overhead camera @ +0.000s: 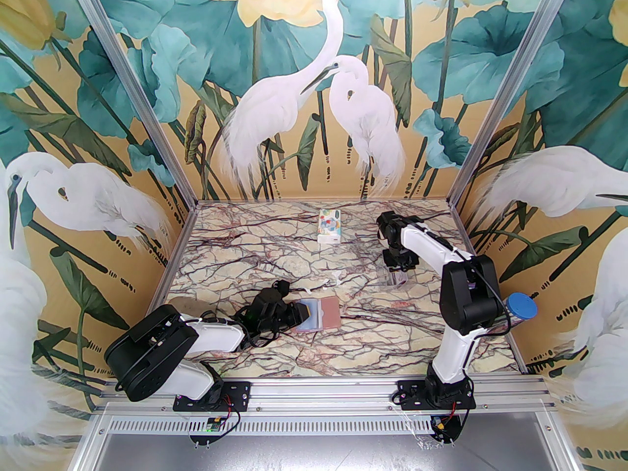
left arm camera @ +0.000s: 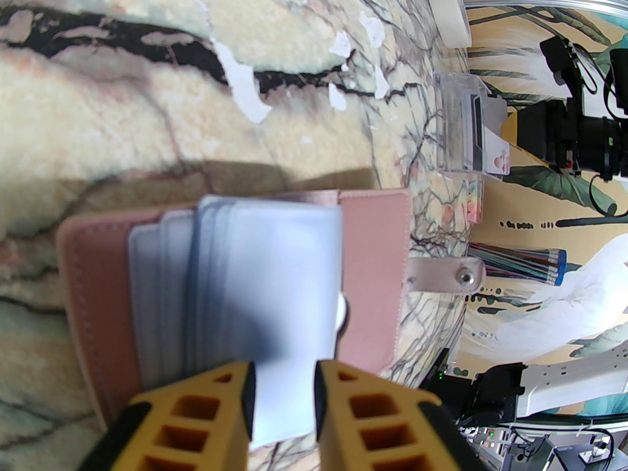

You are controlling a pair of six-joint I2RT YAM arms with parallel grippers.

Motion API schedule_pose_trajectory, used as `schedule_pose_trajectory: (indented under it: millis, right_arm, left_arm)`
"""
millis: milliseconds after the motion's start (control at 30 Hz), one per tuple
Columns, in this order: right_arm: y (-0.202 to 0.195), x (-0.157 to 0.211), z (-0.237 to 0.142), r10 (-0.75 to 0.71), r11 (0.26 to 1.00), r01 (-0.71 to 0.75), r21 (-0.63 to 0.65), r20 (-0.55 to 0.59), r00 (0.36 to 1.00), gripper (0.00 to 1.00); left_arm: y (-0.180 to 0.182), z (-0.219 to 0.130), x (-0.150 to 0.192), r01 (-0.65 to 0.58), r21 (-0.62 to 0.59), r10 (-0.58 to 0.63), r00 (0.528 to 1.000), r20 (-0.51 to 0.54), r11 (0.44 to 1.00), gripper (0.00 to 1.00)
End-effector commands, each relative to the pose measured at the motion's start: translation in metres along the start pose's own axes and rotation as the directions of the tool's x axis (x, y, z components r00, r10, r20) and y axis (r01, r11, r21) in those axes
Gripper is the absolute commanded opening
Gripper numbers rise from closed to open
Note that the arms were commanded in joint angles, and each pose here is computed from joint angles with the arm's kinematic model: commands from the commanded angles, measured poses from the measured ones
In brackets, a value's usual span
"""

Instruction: Put the credit cards into the card holder

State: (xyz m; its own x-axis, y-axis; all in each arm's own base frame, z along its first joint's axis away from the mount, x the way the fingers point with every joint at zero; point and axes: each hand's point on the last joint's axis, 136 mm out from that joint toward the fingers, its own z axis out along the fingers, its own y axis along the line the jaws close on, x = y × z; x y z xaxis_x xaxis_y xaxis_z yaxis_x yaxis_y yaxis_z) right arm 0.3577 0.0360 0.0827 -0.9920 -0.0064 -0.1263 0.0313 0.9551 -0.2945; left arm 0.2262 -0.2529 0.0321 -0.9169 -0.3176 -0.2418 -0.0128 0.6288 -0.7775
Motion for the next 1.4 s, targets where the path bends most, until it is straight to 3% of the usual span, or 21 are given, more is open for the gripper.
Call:
schedule_pose_trajectory:
  millis: [0, 233, 333, 500, 1367]
  right_arm:
    - [-0.013, -0.007, -0.018, 0.027, 0.999, -0.028, 0.021, 0.05, 0.998, 0.33]
    - [-0.011, -0.006, -0.016, 0.027, 1.0, -0.027, 0.008, 0.042, 0.999, 0.29]
    - [-0.005, -0.007, -0.019, 0.032, 0.999, -0.03, -0.032, 0.046, 0.998, 0.39]
    - [-0.001, -0.005, -0.012, 0.021, 0.999, -0.02, -0.037, 0.024, 0.999, 0.46]
    - [-0.001, 0.001, 0.017, 0.006, 1.0, -0.006, -0.003, -0.043, 0.999, 0.46]
  left_arm:
    - [0.03, 0.002, 0.013, 0.034, -0.108, -0.039, 0.998, -0.042, 0.994, 0.27]
    - [0.031, 0.002, 0.013, 0.035, -0.108, -0.039, 0.998, -0.041, 0.994, 0.27]
    - [0.031, 0.003, 0.013, 0.034, -0.107, -0.039, 0.998, -0.043, 0.994, 0.27]
    - [0.031, 0.003, 0.013, 0.034, -0.108, -0.039, 0.998, -0.043, 0.994, 0.27]
    - [0.031, 0.002, 0.013, 0.032, -0.106, -0.037, 0.998, -0.043, 0.994, 0.27]
